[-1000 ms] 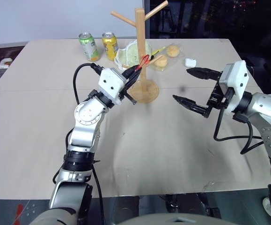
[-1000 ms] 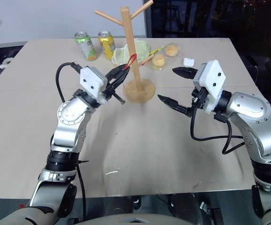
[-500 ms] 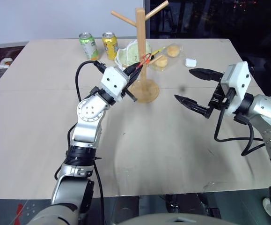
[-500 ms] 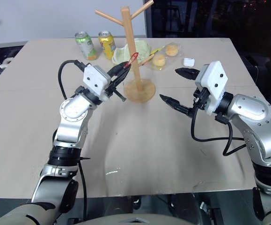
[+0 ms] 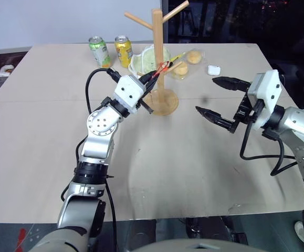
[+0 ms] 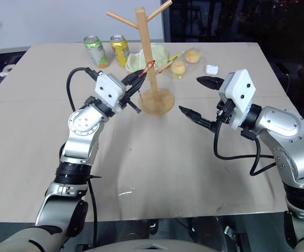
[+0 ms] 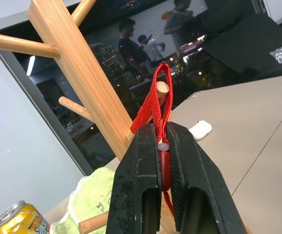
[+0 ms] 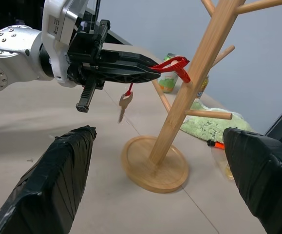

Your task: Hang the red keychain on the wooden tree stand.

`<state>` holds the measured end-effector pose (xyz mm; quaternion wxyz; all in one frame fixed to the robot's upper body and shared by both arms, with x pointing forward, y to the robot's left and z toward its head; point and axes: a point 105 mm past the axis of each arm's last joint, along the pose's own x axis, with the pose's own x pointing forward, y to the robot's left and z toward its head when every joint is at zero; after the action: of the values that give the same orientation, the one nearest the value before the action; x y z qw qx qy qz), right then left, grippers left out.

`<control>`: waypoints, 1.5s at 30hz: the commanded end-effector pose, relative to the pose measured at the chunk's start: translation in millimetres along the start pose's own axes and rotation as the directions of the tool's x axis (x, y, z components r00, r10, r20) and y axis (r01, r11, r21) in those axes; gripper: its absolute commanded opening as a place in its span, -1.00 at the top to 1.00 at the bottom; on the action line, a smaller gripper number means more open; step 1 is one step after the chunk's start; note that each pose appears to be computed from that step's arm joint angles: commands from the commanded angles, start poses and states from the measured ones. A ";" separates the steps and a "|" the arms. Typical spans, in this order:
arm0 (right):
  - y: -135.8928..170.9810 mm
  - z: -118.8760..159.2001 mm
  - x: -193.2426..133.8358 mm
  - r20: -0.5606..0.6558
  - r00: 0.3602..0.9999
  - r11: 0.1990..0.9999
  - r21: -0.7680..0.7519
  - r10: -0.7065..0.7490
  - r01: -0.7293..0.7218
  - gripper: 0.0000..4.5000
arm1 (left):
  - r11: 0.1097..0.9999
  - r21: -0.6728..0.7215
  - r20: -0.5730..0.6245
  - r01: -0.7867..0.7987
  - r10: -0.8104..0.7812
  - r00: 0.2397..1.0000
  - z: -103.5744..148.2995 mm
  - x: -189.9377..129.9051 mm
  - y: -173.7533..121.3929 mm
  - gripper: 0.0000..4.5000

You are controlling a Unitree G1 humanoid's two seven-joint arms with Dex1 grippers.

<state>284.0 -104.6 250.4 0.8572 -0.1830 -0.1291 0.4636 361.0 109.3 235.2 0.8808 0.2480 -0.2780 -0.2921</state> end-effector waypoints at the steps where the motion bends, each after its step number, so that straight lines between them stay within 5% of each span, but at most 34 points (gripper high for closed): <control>1: -2.7 13.1 -4.6 0.032 0.999 0.999 -0.041 -0.021 0.023 -1.00 | 0.999 0.041 0.032 -0.005 0.004 0.999 9.8 3.2 3.3 0.97; 26: -5.0 15.0 -3.9 0.031 0.999 0.998 -0.044 -0.041 0.043 -1.00 | 0.999 0.030 -0.034 -0.021 0.022 0.999 -3.4 5.3 4.4 0.97; 27: -4.8 14.7 -4.1 0.031 0.999 0.998 -0.043 -0.040 0.042 -1.00 | 0.999 0.028 -0.031 -0.018 0.019 0.999 -2.9 4.4 4.0 0.65; 35: -4.1 12.0 -4.8 0.029 0.999 0.999 -0.037 -0.028 0.029 -1.00 | 1.000 0.016 -0.066 0.007 -0.006 0.998 -10.3 -9.5 6.6 -0.91; 41: -4.7 10.6 -7.6 0.016 1.000 0.999 -0.037 -0.001 0.002 -1.00 | 0.961 -0.242 -0.187 0.134 -0.181 0.965 -20.7 -40.8 11.3 -0.99; 45: -0.6 8.1 -13.5 -0.035 0.996 0.996 -0.019 0.082 -0.083 -1.00 | 0.873 -0.409 -0.292 0.266 -0.402 0.868 -14.0 -65.0 14.3 -0.99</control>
<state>279.2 -108.9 246.0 0.8430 -0.1995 -0.0997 0.4895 343.3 166.6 196.5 0.8945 0.1937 -0.0151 -0.4026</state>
